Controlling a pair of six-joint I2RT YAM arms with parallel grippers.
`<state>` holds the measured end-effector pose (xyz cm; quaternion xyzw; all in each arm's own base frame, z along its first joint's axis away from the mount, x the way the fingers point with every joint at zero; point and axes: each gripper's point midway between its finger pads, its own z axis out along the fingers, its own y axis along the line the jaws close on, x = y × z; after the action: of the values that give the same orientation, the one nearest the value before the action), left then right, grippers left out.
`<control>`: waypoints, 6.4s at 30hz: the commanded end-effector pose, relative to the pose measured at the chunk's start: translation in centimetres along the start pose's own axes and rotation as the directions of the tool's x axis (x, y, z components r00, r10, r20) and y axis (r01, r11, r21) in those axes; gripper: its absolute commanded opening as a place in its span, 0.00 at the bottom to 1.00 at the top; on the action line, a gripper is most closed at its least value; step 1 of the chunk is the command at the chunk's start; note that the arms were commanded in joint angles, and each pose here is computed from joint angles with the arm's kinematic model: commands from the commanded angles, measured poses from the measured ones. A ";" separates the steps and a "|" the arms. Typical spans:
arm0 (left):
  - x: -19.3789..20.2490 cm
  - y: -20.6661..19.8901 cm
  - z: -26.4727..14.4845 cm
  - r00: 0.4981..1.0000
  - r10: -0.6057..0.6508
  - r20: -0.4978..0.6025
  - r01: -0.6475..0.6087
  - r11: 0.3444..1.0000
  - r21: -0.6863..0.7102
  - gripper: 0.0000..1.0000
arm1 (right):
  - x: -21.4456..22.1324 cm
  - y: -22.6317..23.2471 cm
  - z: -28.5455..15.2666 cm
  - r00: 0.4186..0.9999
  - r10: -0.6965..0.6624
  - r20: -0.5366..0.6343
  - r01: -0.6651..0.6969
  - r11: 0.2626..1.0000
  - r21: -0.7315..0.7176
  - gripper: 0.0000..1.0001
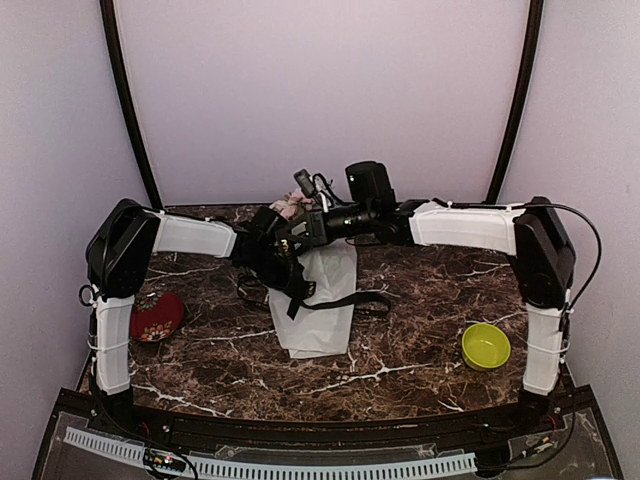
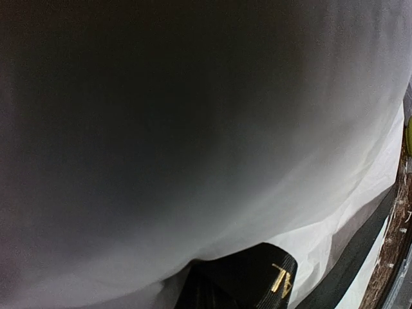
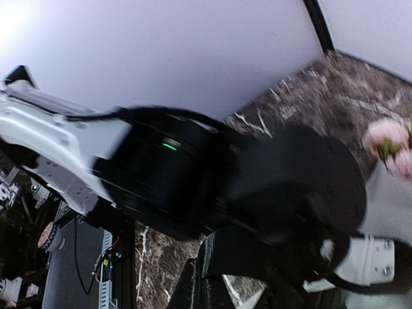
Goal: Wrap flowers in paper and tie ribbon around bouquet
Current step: Place the right side of the ribbon on the folded bouquet, then cross the ribbon over the folded bouquet.
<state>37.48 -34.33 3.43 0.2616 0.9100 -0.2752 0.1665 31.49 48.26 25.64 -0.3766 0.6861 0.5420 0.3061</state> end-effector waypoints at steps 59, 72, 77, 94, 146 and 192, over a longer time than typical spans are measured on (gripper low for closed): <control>-9.6 -4.9 -12.9 0.861 0.150 0.486 -0.265 0.948 0.177 0.00 | 4.7 -16.9 3.6 0.894 0.443 0.073 -0.444 0.849 0.285 0.15; -7.2 1.1 -7.9 0.900 0.066 0.431 -0.107 0.992 0.071 0.00 | 4.5 -17.2 0.9 0.839 0.506 0.199 -0.542 0.756 0.367 0.21; -6.9 2.0 -7.2 0.907 0.065 0.417 -0.091 0.995 0.041 0.00 | 3.1 -17.2 -1.2 0.848 0.456 0.270 -0.530 0.729 0.434 0.34; -6.2 3.0 -5.9 0.922 0.070 0.381 -0.083 0.996 0.018 0.00 | 4.9 -14.0 -1.0 0.900 0.407 0.157 -0.431 0.773 0.465 0.43; -6.3 2.8 -6.4 0.922 0.137 0.362 -0.142 0.990 -0.013 0.00 | 6.0 -12.6 -0.7 0.912 0.407 0.055 -0.393 0.826 0.403 0.25; -7.5 2.6 -8.2 0.902 0.284 0.324 -0.266 0.959 -0.101 0.05 | 8.8 -13.1 0.4 0.878 0.478 -0.006 -0.444 0.820 0.362 0.13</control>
<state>44.09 -30.54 10.96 0.3256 0.8362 -0.2589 0.3574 37.75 44.87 8.28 -0.1519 0.8798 0.4185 0.1667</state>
